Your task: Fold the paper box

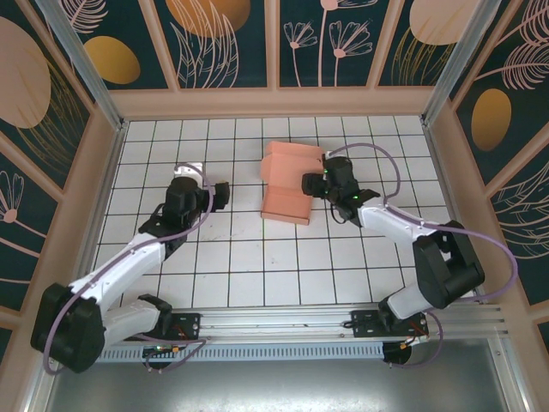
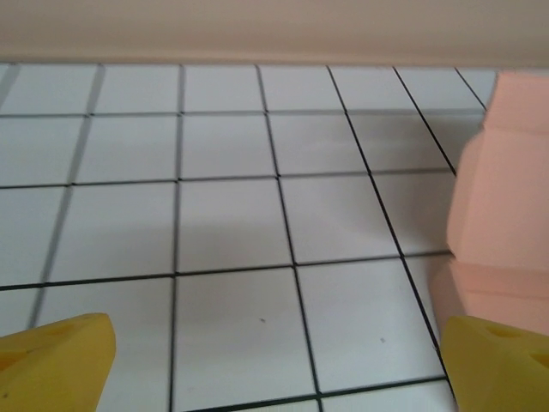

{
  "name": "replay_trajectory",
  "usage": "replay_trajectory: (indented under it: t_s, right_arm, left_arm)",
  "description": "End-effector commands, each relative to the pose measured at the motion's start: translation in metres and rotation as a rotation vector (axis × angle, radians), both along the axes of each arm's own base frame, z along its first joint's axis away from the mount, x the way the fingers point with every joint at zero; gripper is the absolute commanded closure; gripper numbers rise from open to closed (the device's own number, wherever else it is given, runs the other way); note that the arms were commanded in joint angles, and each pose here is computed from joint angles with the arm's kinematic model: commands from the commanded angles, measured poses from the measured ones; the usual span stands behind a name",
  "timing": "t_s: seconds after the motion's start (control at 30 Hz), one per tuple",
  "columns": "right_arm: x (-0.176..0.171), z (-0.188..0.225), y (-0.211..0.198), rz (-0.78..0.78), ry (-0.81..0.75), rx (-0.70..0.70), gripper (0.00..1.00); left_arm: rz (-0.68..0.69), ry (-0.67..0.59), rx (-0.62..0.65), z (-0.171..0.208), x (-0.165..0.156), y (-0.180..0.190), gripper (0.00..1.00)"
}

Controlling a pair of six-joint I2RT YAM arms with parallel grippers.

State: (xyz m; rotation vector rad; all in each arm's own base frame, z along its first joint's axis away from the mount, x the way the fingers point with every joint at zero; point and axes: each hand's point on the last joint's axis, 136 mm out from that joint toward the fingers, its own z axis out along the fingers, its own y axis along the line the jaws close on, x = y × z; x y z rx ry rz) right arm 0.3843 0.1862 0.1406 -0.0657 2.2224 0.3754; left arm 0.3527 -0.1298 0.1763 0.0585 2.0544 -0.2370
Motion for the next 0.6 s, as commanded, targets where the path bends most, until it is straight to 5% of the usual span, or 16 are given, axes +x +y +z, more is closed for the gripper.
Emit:
replay_trajectory:
  t_s: [0.0,0.23,0.4,0.57]
  right_arm:
    - [-0.002,0.029,0.005,0.131,-0.088,0.058,0.27]
    - [-0.012,0.040,-0.001,0.219,-0.127,0.095,0.27]
    - [-0.018,0.030,-0.001,0.239,-0.106,0.090,0.27]
    - [-0.022,0.021,-0.004,0.240,-0.091,0.068,0.27]
  left_arm:
    - [-0.138,-0.007,-0.051,0.015,0.021,-0.034,0.04]
    - [-0.447,0.183,-0.026,-0.011,0.060,-0.102,0.08]
    - [-0.548,0.302,0.017,-0.039,0.083,-0.126,0.11]
    - [-0.594,0.367,0.051,-0.053,0.098,-0.136,0.31]
